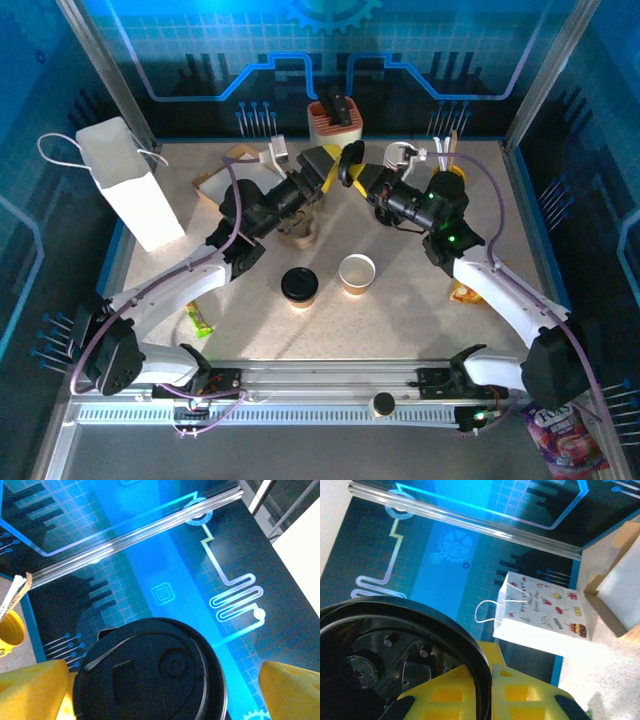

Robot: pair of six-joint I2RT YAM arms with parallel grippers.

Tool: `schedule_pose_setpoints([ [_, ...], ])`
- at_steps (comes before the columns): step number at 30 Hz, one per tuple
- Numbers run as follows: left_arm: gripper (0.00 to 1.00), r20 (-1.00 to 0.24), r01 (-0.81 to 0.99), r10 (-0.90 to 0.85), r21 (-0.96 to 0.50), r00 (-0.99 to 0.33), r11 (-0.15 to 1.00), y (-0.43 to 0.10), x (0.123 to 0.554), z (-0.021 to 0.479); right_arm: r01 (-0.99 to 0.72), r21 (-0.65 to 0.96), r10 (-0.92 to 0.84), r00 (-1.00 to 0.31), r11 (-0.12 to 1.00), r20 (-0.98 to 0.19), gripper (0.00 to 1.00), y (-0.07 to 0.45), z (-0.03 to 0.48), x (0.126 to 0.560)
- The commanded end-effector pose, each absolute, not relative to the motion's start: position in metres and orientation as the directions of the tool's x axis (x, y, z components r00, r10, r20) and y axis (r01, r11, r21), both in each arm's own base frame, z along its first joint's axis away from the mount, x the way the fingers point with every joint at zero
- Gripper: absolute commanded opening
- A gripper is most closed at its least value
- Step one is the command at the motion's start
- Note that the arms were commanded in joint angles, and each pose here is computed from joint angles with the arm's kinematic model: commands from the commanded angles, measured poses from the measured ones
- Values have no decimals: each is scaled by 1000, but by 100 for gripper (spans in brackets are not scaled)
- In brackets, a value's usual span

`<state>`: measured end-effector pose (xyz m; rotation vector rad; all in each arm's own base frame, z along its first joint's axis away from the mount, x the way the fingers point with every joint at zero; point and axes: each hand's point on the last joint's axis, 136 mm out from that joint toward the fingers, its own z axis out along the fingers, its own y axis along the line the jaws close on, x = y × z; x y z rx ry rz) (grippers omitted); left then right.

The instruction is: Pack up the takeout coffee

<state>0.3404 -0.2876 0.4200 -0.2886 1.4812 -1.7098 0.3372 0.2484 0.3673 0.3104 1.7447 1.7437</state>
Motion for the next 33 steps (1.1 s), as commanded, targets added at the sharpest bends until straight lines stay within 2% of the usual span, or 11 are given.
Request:
schedule_pose_setpoints([
  [1,97,-342,464,-713,-885,-613,26,-286,346,435,-314,949,562,-786,-3,-258,11,258,390,329],
  [12,98,-454,545,-651,-835,-608,73,-279,350,438,-315,947,530,-815,-70,-232,11,268,399,327],
  [25,98,-492,575,-603,-816,-628,66,-286,352,442,-302,944,499,-844,-136,-198,10,278,405,326],
  [33,91,-473,563,-608,-825,-638,51,-285,352,440,-304,941,500,-844,-148,-194,10,280,407,327],
])
